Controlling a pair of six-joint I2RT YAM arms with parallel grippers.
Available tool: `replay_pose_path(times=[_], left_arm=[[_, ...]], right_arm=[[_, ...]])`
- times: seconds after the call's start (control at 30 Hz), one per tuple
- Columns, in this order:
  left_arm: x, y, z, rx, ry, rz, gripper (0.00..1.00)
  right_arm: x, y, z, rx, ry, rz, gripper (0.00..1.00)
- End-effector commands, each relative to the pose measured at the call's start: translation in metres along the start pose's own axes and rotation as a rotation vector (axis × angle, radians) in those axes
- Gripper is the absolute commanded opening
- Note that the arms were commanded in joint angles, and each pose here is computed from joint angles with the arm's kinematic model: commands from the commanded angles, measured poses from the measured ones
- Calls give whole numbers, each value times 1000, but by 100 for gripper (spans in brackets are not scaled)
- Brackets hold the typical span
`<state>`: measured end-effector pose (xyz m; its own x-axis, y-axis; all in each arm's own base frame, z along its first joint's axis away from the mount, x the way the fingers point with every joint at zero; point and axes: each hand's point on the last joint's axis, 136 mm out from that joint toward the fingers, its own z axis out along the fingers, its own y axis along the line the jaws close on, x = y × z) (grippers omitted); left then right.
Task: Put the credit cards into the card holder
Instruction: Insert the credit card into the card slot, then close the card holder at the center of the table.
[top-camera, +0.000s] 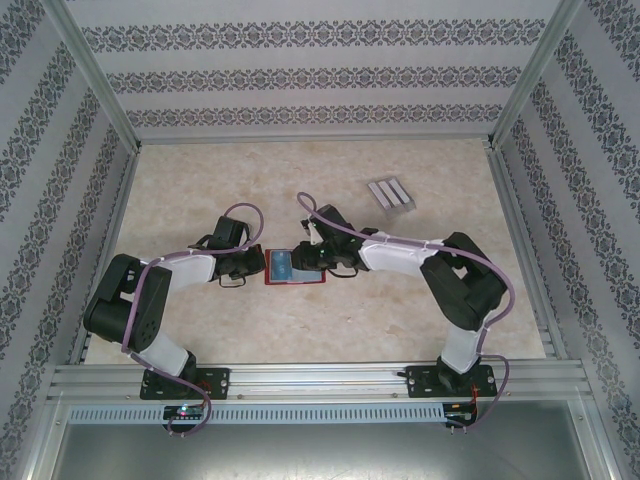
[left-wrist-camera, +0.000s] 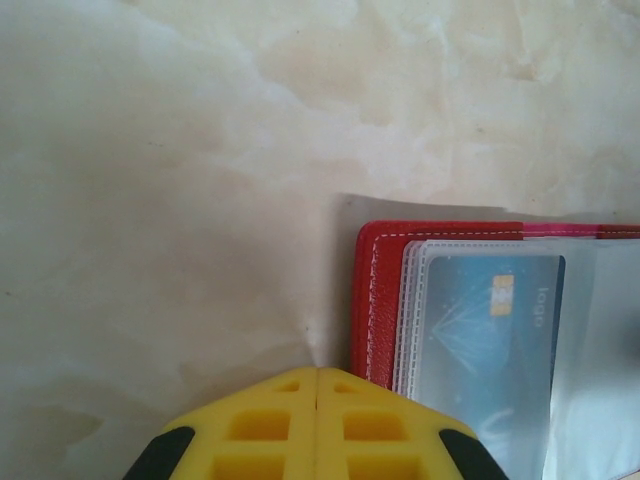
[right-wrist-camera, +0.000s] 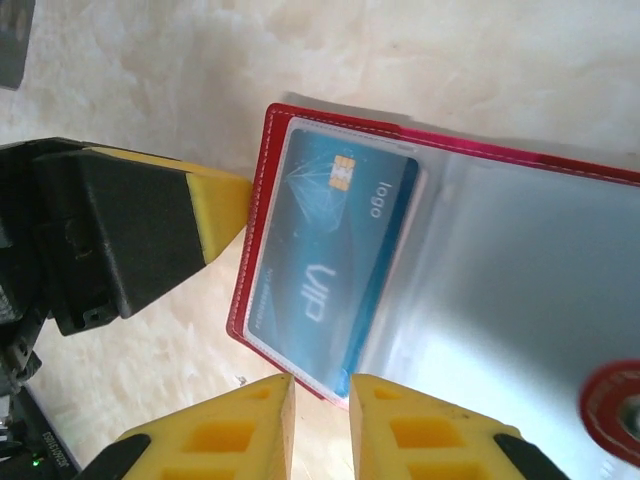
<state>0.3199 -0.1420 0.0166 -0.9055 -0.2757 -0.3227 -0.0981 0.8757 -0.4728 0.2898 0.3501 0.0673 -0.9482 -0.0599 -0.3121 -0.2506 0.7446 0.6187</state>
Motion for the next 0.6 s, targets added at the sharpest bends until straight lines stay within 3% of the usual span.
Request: replay_pose_path(times=[0.0, 0.37, 0.57], left_arm=[[16, 11, 6, -50, 56, 3, 5], [12, 11, -2, -55, 27, 14, 5], [12, 11, -1, -54, 28, 14, 5]], right_arm=[[6, -19, -9, 92, -29, 10, 25], [9, -67, -28, 277, -60, 20, 33], [-4, -74, -39, 475, -67, -86, 51]])
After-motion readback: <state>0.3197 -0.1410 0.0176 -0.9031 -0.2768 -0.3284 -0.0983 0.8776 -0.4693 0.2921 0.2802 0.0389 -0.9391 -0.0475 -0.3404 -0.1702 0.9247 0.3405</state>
